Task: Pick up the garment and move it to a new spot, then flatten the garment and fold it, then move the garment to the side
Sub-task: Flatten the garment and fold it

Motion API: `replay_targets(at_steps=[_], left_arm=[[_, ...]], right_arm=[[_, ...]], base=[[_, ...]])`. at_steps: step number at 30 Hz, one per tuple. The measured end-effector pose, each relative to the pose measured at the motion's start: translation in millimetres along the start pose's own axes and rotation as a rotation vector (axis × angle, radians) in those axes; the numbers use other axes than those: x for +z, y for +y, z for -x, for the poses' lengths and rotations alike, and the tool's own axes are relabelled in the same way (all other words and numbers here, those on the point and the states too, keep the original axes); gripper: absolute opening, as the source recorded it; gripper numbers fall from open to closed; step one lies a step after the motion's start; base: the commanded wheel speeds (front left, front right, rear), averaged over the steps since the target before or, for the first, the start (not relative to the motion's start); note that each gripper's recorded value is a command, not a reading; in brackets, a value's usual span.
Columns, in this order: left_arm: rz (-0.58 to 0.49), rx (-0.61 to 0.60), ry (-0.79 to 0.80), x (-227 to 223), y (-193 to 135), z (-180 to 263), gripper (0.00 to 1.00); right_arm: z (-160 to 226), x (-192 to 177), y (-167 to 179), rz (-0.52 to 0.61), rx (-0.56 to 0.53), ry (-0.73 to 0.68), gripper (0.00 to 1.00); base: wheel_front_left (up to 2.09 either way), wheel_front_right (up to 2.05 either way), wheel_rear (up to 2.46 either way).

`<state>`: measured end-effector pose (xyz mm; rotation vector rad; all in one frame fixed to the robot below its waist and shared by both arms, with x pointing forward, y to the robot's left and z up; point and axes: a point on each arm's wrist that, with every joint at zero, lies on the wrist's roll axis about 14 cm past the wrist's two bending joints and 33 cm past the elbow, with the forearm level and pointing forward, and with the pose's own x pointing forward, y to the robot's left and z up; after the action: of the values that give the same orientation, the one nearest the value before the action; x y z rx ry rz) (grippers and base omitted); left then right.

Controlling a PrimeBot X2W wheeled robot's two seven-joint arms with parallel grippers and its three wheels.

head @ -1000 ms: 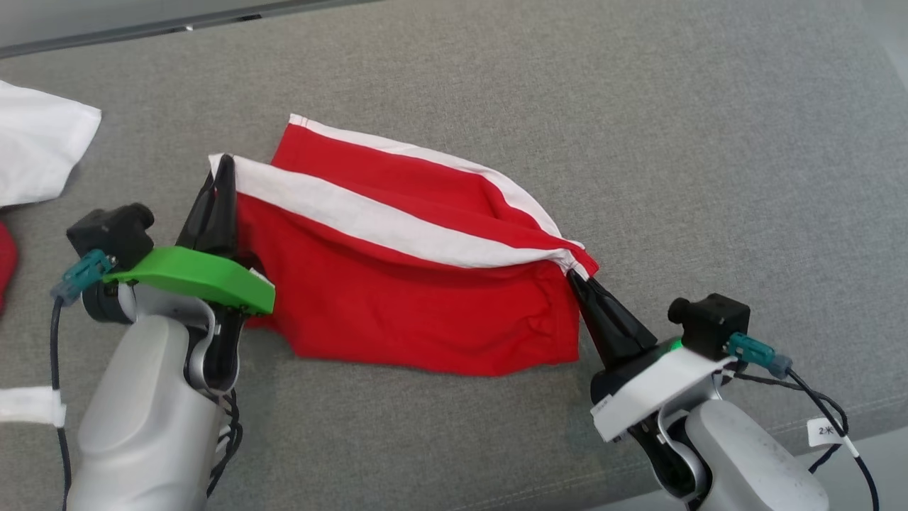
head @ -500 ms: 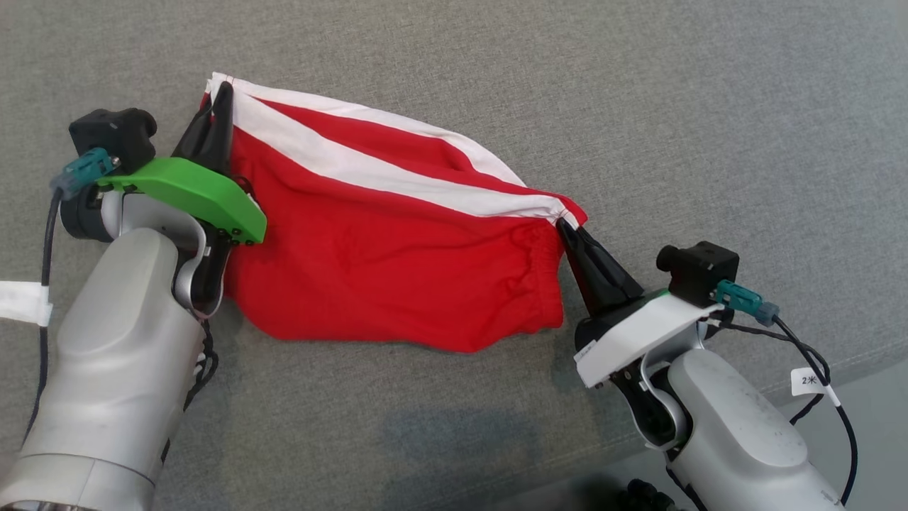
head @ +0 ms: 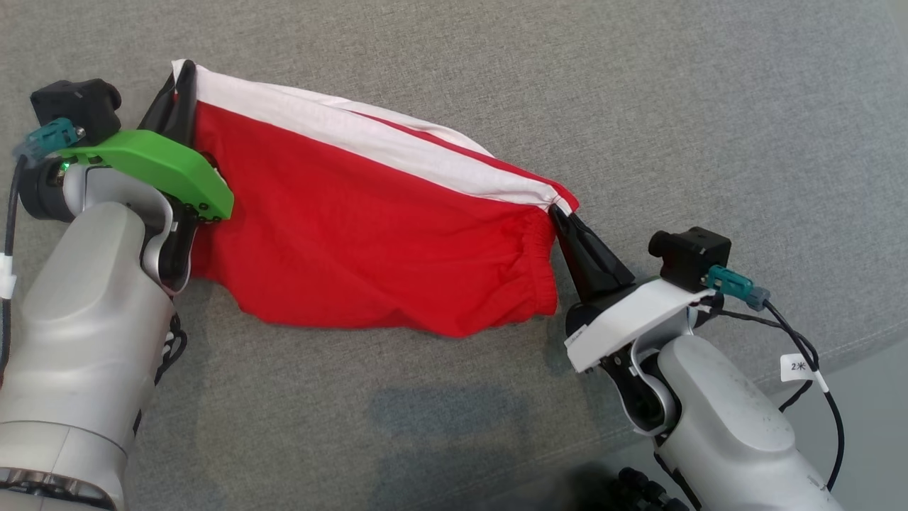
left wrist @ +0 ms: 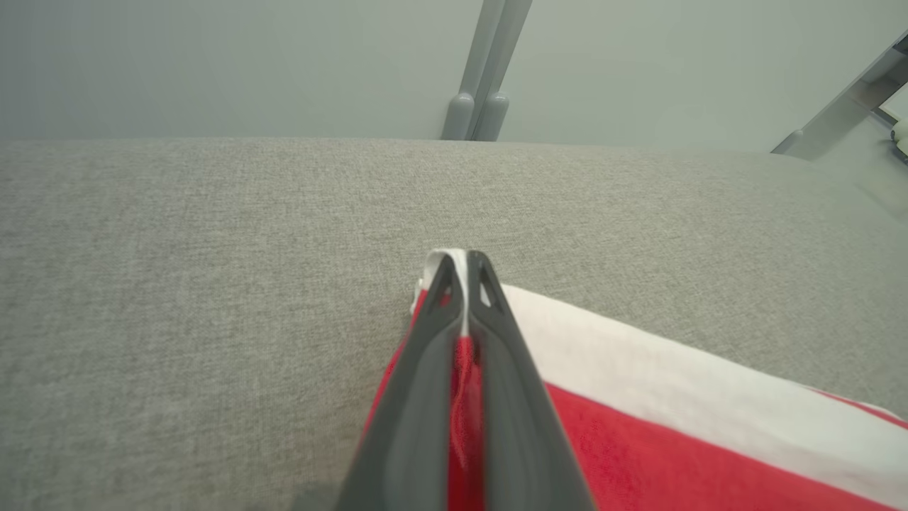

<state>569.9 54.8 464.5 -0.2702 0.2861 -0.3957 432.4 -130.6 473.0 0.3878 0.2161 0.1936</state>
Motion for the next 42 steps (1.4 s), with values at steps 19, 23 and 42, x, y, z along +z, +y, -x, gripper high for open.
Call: replay_targets(at_steps=[19, 23, 42], left_arm=[[-0.054, -0.002, 0.062, -1.1, -1.2, -0.7, 1.00], [-0.067, -0.002, 0.072, 2.8, -1.7, 4.0, 1.00], [-0.012, 0.014, 0.095, -9.9, -8.5, 69.2, 1.00]], right_arm=[[-1.2, 6.6, -13.5, 0.021, -0.052, -0.013, 1.00], [1.7, 10.9, -14.4, 0.030, -0.060, -0.027, 1.00], [44.8, 35.4, -18.8, 0.070, -0.108, -0.121, 1.00]], base=[[0.00, 0.00, 0.00], [0.00, 0.00, 0.00], [0.00, 0.00, 0.00]])
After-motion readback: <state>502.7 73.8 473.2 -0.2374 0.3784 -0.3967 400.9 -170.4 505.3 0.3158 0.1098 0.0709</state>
